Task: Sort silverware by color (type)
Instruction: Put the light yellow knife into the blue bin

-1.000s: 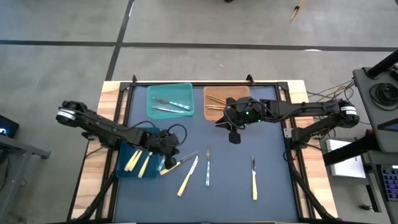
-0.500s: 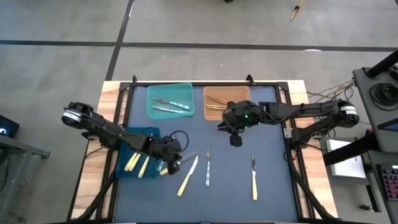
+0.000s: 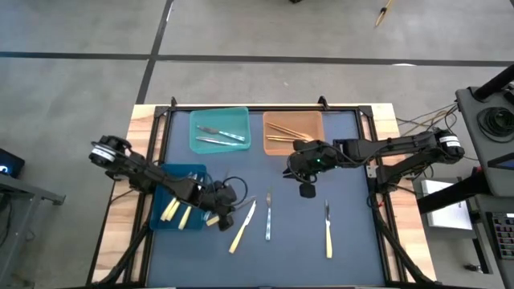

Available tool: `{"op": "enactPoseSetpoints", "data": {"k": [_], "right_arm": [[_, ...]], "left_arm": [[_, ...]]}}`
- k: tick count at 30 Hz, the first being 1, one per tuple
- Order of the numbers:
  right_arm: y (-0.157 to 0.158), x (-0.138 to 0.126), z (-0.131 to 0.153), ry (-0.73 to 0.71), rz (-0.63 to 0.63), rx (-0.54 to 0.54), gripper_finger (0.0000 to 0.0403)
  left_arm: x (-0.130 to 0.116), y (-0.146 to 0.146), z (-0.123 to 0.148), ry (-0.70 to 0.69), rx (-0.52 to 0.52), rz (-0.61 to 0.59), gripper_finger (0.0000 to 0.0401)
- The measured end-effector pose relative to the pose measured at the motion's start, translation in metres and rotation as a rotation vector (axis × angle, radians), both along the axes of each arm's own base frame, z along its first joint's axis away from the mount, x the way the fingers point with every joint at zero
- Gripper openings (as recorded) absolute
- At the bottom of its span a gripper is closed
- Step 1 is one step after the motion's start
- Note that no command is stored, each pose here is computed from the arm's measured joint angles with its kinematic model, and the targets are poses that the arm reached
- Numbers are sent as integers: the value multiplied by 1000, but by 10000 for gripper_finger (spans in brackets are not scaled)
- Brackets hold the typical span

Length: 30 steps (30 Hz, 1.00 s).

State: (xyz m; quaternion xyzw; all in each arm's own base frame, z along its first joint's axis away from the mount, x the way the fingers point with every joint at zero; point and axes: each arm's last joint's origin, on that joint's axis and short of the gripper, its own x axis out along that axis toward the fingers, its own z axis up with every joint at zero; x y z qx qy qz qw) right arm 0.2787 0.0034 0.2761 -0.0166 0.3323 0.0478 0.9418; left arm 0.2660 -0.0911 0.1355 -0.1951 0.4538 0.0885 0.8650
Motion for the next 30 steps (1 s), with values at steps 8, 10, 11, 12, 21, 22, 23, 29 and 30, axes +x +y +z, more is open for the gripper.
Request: {"op": "enactPoseSetpoints", "data": {"k": [8,10,11,12,21,22,23,29,30], "right_arm": [[0,0,0,0,1,-1,47],[0,0,0,-1,1,-1,47],[0,0,0,-1,1,-1,47],[0,0,0,-1,1,-1,47],[0,0,0,-2,1,-1,47],[0,0,0,-2,2,-1,47],[0,0,0,-2,1,-1,47],[0,0,0,-2,2,-1,47],[0,0,0,-2,2,-1,47]], "left_arm": [[4,-12,10,-1,29,-15,0],[7,-15,14,9,65,-14,0],[8,-16,15,31,86,-14,0],[7,-16,14,59,103,-14,0],[8,-16,10,101,126,-8,1],[8,-16,10,101,126,-9,3],[8,-16,10,101,128,-12,7],[8,-17,11,101,145,-44,53],[8,-17,11,101,147,-48,64]]}}
